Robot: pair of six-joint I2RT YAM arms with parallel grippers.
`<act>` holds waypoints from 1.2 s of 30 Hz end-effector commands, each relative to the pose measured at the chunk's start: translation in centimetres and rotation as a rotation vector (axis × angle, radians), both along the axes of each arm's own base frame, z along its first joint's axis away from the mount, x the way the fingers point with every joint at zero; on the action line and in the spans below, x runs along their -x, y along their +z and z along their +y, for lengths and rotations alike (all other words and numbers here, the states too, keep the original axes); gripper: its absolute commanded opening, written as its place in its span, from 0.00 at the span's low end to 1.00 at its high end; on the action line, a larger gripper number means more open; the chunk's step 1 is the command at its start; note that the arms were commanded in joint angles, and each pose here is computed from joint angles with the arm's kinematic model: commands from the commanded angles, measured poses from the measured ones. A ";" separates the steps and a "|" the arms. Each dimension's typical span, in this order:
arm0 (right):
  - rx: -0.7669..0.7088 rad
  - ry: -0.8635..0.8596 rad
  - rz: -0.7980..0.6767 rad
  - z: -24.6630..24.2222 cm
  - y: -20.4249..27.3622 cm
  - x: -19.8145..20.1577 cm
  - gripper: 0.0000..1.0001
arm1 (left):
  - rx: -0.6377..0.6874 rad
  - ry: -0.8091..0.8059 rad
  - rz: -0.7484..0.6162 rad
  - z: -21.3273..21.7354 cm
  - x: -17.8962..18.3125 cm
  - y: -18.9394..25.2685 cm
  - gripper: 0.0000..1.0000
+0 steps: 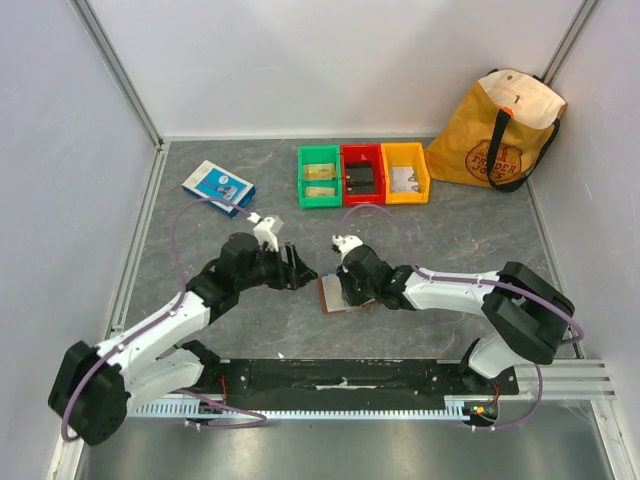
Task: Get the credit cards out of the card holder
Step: Remove the credit card from the card holder.
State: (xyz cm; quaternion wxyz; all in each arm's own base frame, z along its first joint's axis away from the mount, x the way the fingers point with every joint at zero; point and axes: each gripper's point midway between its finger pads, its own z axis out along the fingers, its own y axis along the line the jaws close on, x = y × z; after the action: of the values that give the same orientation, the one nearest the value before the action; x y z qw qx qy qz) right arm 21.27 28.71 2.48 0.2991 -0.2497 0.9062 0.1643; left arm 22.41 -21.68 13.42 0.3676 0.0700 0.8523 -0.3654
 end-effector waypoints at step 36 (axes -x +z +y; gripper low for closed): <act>-0.238 -0.052 0.177 -2.7 -2.2 0.3 0.08 | 0.094 0.077 0.323 -8.8 -1.1 -7.6 0.66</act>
State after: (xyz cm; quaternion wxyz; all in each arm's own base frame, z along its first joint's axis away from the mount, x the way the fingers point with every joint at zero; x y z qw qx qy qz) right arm 21.80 27.18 1.94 0.2711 -0.1779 0.8967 0.3012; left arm 22.72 -29.85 5.29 0.2393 -0.0235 0.8882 -0.3916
